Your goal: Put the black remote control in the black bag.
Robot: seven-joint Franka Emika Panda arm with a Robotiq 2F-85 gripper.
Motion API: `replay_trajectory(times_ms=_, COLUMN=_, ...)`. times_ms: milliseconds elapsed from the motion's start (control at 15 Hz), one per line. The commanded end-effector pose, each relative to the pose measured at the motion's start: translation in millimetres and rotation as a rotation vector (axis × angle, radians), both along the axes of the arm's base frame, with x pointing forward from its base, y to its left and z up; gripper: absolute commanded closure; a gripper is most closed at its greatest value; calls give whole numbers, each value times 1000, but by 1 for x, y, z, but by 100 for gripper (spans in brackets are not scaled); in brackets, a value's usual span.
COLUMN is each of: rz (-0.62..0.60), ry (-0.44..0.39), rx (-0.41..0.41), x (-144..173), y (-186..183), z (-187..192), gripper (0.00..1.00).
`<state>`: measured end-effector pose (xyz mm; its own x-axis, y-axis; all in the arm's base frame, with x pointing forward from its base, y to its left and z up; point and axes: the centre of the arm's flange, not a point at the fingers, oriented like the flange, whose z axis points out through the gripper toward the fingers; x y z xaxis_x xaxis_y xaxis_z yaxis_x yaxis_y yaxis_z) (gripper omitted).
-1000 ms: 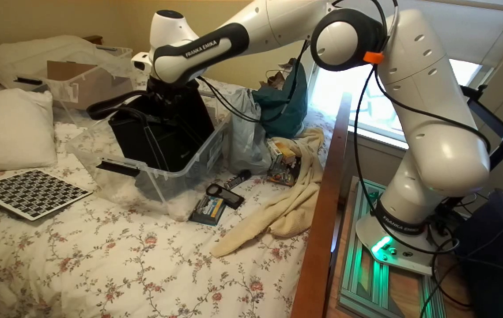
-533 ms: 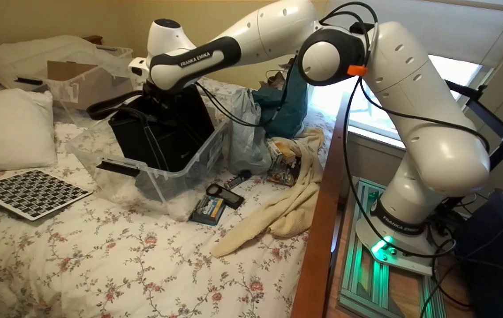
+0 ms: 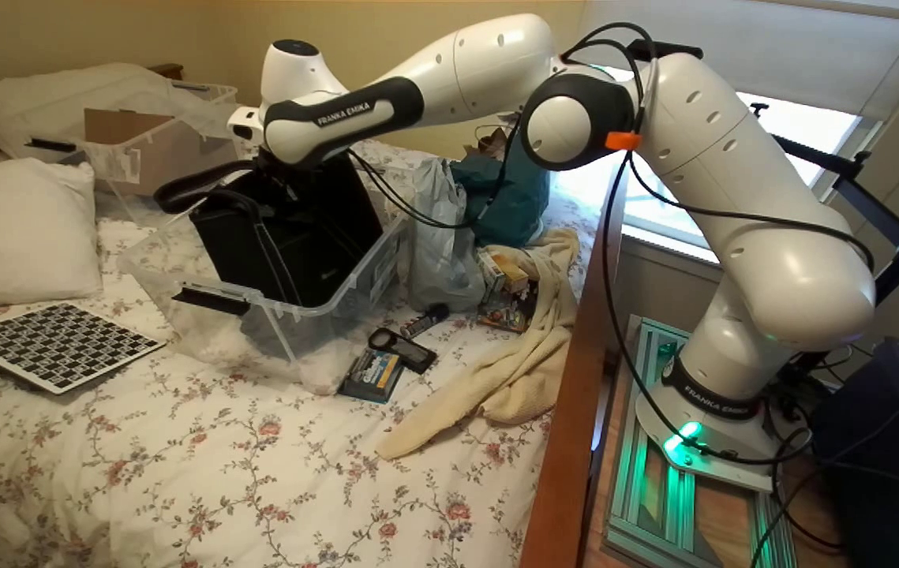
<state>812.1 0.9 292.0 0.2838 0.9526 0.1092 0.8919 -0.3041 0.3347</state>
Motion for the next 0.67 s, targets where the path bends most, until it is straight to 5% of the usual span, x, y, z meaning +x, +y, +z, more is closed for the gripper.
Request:
replay_trajectory(times_ms=0, rz=23, ry=-15, rx=-4, x=6, y=-3, z=20, gripper=72)
replay_trajectory(times_ms=600, rz=92, ry=-203, rx=15, x=-7, y=6, z=98, gripper=72)
